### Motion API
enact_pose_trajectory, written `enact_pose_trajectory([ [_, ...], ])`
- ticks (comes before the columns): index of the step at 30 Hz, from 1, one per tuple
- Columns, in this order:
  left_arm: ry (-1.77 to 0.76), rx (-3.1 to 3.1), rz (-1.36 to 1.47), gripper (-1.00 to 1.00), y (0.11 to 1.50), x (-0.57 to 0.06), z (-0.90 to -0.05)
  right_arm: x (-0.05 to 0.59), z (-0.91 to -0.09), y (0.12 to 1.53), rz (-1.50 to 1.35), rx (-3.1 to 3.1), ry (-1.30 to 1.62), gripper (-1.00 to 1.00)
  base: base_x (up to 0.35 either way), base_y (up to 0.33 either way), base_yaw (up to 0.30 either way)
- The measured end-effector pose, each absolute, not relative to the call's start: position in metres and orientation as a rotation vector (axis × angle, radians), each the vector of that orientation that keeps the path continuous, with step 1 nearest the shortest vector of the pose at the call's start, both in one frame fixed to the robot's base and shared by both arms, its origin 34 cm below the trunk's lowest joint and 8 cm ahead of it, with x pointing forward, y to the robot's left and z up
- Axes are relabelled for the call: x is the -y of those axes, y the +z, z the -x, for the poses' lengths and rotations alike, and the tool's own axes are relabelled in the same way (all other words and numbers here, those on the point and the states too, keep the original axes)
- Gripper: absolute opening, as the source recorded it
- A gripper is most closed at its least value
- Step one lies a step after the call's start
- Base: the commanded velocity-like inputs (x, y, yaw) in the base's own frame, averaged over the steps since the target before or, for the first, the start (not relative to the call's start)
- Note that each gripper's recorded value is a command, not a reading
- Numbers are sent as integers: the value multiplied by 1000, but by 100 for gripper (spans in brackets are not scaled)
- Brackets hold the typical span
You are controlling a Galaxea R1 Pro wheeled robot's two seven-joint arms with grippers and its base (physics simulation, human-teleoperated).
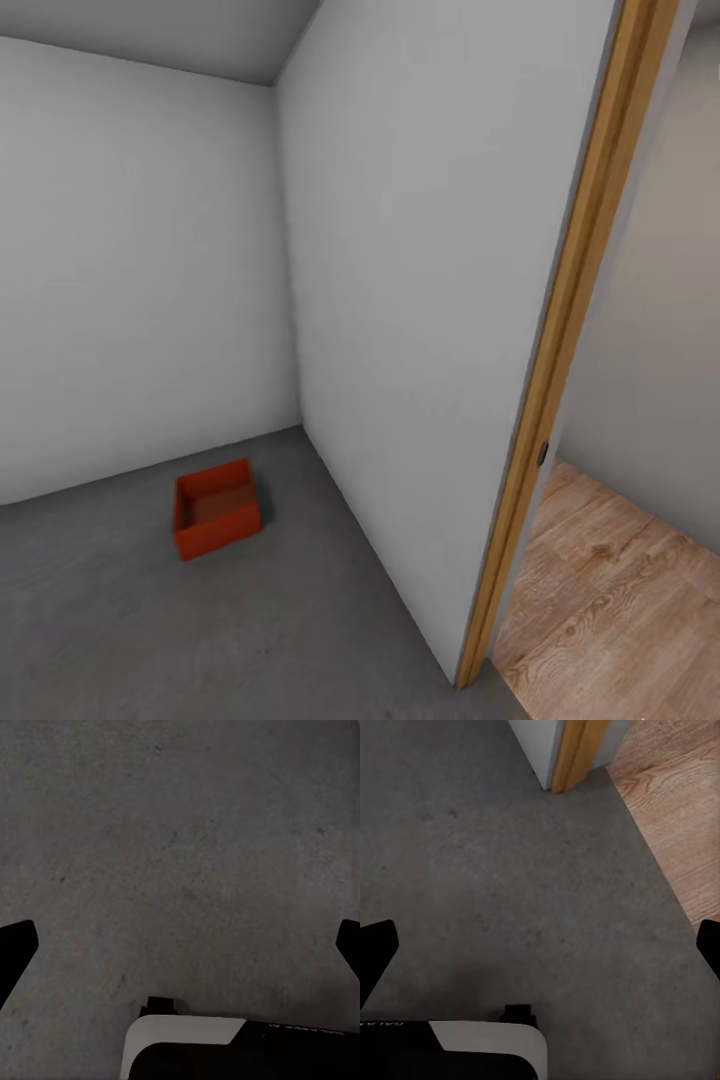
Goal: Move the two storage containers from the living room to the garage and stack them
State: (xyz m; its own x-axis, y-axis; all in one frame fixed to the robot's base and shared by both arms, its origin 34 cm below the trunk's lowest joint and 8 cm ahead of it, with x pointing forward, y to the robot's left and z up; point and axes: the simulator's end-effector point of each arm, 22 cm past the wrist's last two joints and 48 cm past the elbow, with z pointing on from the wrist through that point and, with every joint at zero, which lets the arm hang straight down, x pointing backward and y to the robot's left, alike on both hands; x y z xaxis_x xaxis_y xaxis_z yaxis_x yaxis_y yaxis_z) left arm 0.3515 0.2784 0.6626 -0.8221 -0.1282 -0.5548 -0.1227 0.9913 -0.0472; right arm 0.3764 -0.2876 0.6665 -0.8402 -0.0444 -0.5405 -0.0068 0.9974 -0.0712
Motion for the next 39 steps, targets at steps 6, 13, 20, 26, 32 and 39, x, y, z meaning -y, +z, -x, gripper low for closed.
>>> enact_pose_trajectory([
  [6,-13,-2545,175,100,663,-278,-351,285,-376,666,41,-2568,-73,100,0,0,-226],
  [13,-13,-2545,175,100,663,-278,-352,284,-376,666,42,-2568,-69,100,0,0,-272],
  [20,-12,-2545,175,100,663,-279,-352,284,-376,666,42,-2568,-68,100,0,0,-277],
  [26,-12,-2545,175,100,663,-279,-352,284,-376,666,42,-2568,-68,100,0,0,-277],
  [32,-12,-2545,175,100,663,-278,-351,284,-376,666,42,-2568,-68,100,0,0,-277],
  [39,-12,-2546,175,100,662,-279,-351,284,-376,666,42,-2568,-68,100,0,0,-277],
])
